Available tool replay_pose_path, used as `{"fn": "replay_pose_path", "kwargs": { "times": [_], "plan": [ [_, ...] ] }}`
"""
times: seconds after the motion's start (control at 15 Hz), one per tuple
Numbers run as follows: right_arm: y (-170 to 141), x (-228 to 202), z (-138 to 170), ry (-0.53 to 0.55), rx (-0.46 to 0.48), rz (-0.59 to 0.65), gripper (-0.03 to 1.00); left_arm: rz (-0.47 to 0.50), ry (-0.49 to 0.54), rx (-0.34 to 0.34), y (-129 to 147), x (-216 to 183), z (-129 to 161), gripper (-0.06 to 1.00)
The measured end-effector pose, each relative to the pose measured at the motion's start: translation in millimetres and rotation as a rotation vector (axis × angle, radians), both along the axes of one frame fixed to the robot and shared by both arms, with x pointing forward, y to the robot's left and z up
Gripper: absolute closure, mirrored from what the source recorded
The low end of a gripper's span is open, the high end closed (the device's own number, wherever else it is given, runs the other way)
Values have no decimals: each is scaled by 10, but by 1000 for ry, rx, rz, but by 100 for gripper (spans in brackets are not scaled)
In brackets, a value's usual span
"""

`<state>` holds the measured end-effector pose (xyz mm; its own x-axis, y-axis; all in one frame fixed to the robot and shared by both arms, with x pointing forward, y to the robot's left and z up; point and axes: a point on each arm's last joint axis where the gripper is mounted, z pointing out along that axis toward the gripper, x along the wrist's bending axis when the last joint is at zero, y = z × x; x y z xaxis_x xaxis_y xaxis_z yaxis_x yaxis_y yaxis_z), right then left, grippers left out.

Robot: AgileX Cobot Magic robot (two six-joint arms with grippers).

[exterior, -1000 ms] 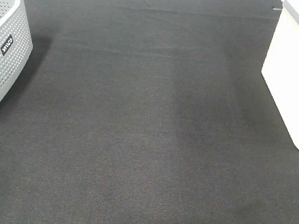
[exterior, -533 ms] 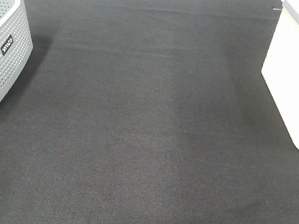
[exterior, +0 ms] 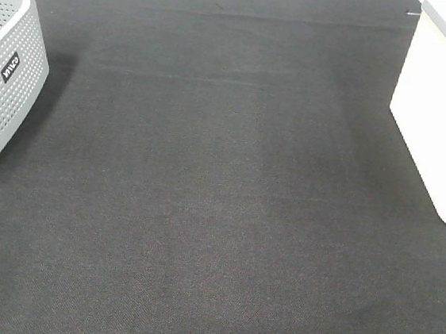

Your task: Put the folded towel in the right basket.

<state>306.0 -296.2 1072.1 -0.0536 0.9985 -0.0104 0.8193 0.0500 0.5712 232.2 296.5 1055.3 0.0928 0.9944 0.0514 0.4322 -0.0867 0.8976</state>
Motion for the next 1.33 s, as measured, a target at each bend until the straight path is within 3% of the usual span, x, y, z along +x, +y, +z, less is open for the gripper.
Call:
{"fn": "replay_pose_path", "kwargs": {
  "times": [0.13,0.2,0.53,1.33],
  "plan": [
    [-5,-216,-178,-108,2,-1,20,0,0,0,0,0,0,7],
    [-8,-358,-216,-220,5,-1,20,0,0,0,0,0,0,7],
    [-15,-704,-179,-465,10,-1,20,0,0,0,0,0,0,7],
    [-17,-739,-193,-487,10,-1,20,0,0,0,0,0,0,7]
  ]
}}
